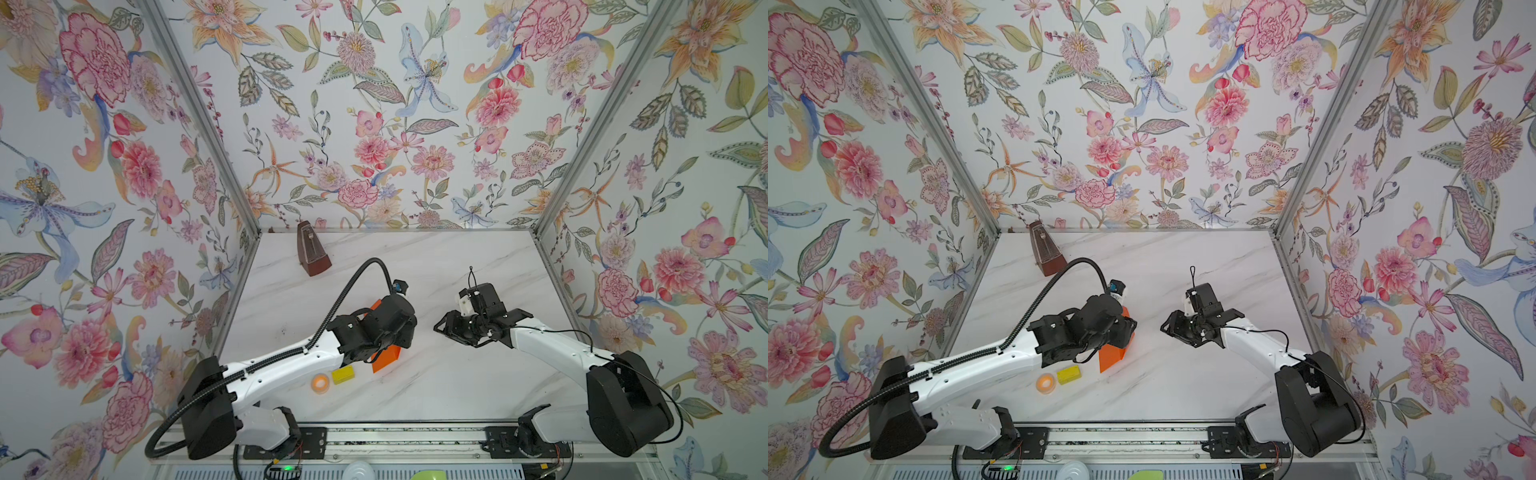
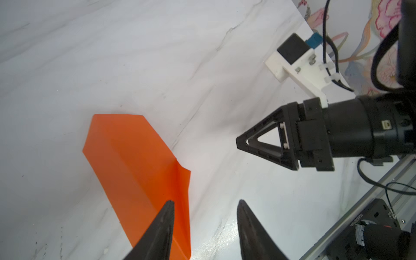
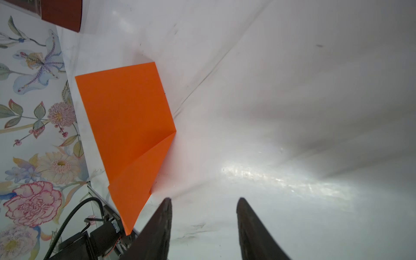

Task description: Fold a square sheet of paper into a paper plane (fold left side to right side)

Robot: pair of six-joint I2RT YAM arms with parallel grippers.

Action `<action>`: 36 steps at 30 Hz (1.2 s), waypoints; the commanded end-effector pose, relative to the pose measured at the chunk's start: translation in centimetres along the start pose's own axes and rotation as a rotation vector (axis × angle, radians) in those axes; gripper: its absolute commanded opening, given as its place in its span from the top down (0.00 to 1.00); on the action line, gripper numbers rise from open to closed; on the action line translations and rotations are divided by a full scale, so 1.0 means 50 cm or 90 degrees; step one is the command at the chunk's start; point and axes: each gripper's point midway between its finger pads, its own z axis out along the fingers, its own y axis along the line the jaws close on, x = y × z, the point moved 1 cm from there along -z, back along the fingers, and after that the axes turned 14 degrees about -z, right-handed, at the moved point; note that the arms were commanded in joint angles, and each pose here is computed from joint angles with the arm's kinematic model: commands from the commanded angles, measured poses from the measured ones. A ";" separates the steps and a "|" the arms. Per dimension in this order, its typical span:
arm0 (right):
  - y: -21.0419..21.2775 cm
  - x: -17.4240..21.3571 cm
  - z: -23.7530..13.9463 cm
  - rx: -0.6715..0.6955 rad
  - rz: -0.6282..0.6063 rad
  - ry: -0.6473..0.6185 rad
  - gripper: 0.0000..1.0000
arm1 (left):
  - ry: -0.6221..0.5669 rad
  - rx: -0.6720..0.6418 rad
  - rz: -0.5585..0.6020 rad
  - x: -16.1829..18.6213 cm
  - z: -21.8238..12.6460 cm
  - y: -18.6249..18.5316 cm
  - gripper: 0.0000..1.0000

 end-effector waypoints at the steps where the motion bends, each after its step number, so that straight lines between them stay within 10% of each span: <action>1: 0.041 0.007 0.007 0.031 -0.032 0.014 0.52 | -0.014 -0.002 -0.065 0.000 -0.010 0.059 0.51; 22: 0.223 0.060 0.175 0.207 -0.182 0.132 0.37 | -0.045 0.023 -0.199 0.021 -0.058 0.263 0.45; 36: 0.269 0.030 0.158 0.208 -0.187 0.116 0.88 | -0.044 0.028 -0.183 0.009 -0.071 0.283 0.44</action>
